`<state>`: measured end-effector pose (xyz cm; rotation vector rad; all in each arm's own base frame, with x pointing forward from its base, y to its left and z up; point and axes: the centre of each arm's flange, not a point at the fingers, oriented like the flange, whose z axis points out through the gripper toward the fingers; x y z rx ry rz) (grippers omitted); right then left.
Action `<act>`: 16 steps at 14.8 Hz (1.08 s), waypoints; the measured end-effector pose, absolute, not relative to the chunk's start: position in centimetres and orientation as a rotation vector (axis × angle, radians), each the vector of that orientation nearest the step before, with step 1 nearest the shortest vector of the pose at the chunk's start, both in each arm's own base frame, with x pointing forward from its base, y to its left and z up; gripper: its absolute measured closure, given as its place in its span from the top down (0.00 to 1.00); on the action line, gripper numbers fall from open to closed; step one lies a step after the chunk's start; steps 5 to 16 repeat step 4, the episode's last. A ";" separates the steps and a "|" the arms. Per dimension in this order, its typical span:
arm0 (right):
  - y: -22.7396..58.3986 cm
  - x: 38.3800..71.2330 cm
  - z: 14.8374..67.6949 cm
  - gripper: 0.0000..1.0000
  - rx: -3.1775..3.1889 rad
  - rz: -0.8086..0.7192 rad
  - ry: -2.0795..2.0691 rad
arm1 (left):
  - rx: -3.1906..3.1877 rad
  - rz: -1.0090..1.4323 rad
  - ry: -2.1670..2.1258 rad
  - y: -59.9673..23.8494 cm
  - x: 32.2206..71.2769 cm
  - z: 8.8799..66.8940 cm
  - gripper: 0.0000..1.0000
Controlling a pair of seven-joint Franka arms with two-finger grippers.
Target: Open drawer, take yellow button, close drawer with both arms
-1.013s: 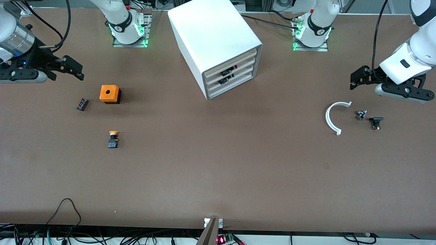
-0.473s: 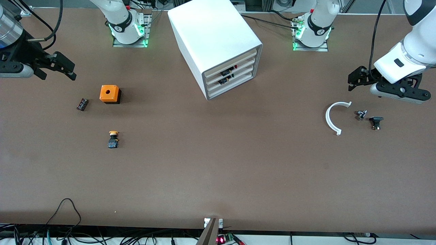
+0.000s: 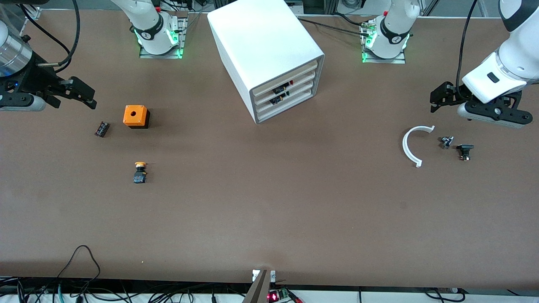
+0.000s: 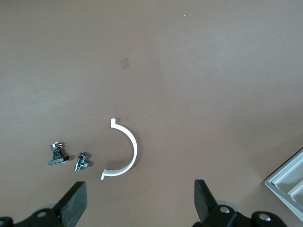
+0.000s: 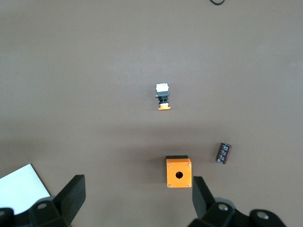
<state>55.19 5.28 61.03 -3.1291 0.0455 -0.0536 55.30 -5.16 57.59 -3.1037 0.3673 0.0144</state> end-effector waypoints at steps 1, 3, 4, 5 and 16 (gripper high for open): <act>5.4 55.1 61.2 1.00 -3.129 -0.052 0.043 | -3.104 0.014 0.368 -5.2 55.3 57.6 1.00; 5.5 55.1 61.4 1.00 -3.129 -0.052 0.040 | -3.103 0.014 0.369 -5.2 55.3 57.6 1.00; 5.5 55.1 61.4 1.00 -3.129 -0.054 0.039 | -3.103 0.014 0.371 -5.3 55.3 57.6 1.00; 5.5 55.1 61.4 1.00 -3.129 -0.054 0.039 | -3.103 0.014 0.371 -5.3 55.3 57.6 1.00; 5.5 55.1 61.4 1.00 -3.129 -0.054 0.039 | -3.103 0.014 0.371 -5.3 55.3 57.6 1.00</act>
